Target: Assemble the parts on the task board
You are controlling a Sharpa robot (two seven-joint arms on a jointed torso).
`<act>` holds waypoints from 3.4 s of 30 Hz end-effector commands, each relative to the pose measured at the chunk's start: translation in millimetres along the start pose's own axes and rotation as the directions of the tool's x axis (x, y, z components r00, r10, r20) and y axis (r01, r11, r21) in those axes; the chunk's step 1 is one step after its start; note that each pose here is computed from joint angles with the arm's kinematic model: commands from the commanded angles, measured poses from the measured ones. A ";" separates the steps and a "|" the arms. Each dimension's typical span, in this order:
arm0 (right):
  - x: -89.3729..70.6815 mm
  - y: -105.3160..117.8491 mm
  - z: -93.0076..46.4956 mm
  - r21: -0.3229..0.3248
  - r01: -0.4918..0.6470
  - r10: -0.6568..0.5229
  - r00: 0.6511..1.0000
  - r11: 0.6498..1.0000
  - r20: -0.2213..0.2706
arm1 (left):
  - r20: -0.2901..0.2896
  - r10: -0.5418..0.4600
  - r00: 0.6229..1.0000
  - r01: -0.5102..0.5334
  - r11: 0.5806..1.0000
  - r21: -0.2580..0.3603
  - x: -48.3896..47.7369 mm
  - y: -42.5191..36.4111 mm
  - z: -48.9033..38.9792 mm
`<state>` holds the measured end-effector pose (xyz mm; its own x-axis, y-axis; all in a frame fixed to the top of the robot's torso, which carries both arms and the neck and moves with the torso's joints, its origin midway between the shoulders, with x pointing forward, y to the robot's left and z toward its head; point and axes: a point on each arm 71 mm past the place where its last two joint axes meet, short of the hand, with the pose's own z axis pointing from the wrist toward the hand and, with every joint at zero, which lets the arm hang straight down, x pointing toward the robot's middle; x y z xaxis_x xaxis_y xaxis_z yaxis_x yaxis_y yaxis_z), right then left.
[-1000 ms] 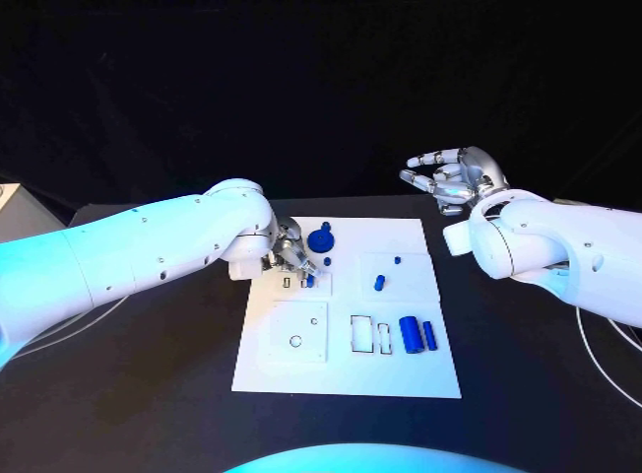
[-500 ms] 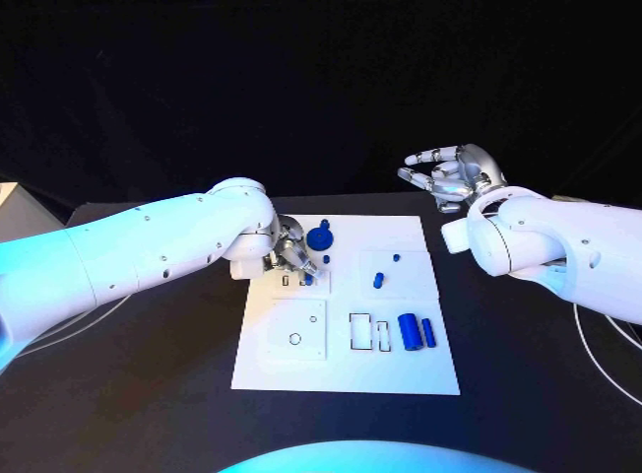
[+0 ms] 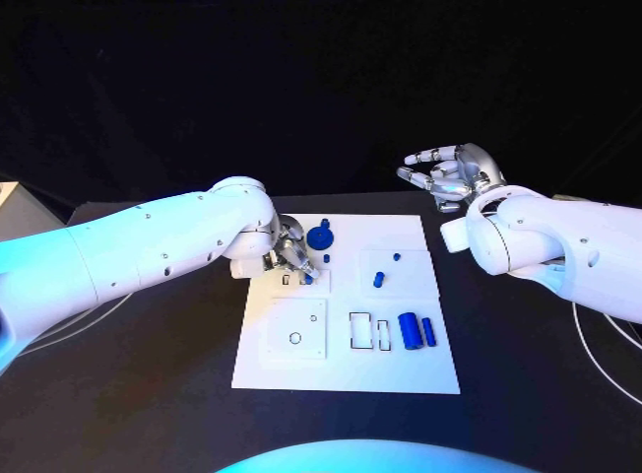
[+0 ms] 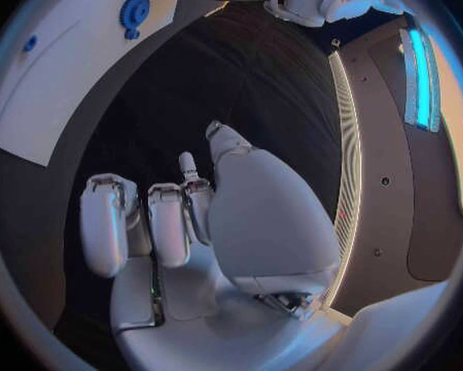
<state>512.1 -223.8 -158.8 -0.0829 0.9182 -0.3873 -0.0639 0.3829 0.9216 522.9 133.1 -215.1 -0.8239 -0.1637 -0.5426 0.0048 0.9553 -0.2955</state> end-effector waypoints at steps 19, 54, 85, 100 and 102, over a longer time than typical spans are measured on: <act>1.9 -0.6 0.5 -0.003 0.006 -0.006 1.000 1.000 -0.027 | -0.004 -0.076 0.997 0.076 0.996 0.050 0.8 3.4 -1.5; -3.8 -6.5 -0.2 0.013 0.011 -0.011 1.000 1.000 -0.021 | 0.169 -0.085 0.982 0.068 0.993 0.101 10.9 15.7 -12.0; -5.1 -8.4 -0.3 0.018 0.012 -0.012 1.000 1.000 -0.021 | 0.203 -0.039 0.978 0.022 0.996 0.084 22.9 20.9 -7.7; -5.1 -9.3 -0.2 0.021 0.013 -0.012 1.000 1.000 -0.021 | 0.178 -0.038 0.983 0.025 0.997 0.073 24.4 22.9 -7.2; -5.1 -9.3 -0.2 0.021 0.013 -0.012 1.000 1.000 -0.021 | 0.177 -0.037 0.984 0.025 0.997 0.073 24.5 22.9 -7.1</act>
<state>513.1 -233.4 -165.3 -0.0865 0.9148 -0.3946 -0.0339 0.3931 0.9189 500.0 154.1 -228.9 -0.6966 -0.2503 -0.6724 0.0193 0.9303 -0.3663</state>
